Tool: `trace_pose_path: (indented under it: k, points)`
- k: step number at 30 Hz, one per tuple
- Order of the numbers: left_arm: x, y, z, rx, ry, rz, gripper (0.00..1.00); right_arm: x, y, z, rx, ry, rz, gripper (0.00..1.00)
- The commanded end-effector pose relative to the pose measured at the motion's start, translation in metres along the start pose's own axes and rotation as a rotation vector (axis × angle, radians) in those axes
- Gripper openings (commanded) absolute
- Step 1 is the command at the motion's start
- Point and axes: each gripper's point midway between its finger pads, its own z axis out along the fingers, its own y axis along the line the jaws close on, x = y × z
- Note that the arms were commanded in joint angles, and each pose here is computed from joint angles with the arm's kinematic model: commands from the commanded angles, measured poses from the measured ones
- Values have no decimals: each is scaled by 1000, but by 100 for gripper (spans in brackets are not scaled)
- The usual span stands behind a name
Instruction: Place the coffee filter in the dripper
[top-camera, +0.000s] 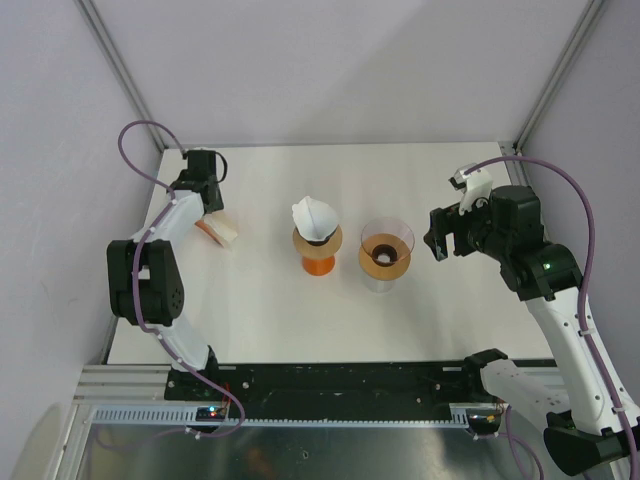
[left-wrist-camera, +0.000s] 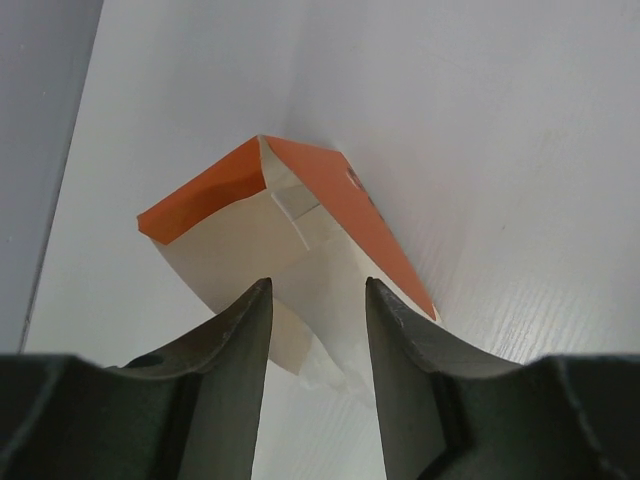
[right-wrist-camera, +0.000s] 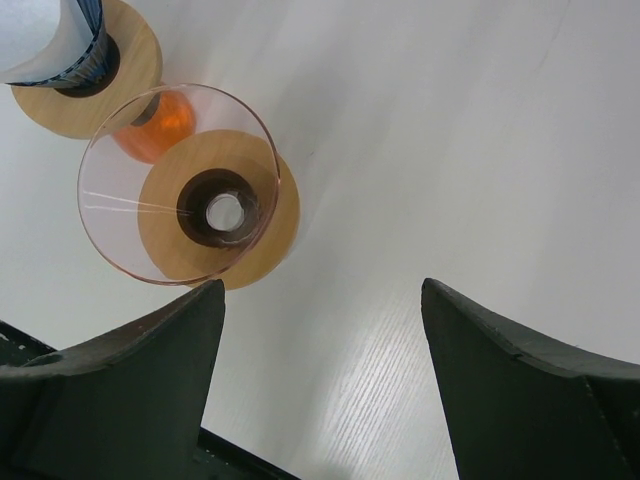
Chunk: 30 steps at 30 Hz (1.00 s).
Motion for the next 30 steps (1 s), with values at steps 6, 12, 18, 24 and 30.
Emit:
trace_pose_path:
  k: [6,12,18,24,30]
  points:
    - [-11,-1,3,13,-23,-40,41,-13,6,-4,-24,-60,-42,84]
    - [-7,-1,5,21,-7,-42,30,-14,9,-5,-37,-65,-53,84]
    - [-4,-4,4,50,6,-40,11,-15,12,-6,-50,-69,-64,84]
    - [-11,-8,-6,111,-5,-64,1,-15,12,-6,-49,-70,-67,84]
    - [-11,-3,-12,130,-4,-89,0,-15,12,-6,-47,-69,-67,84]
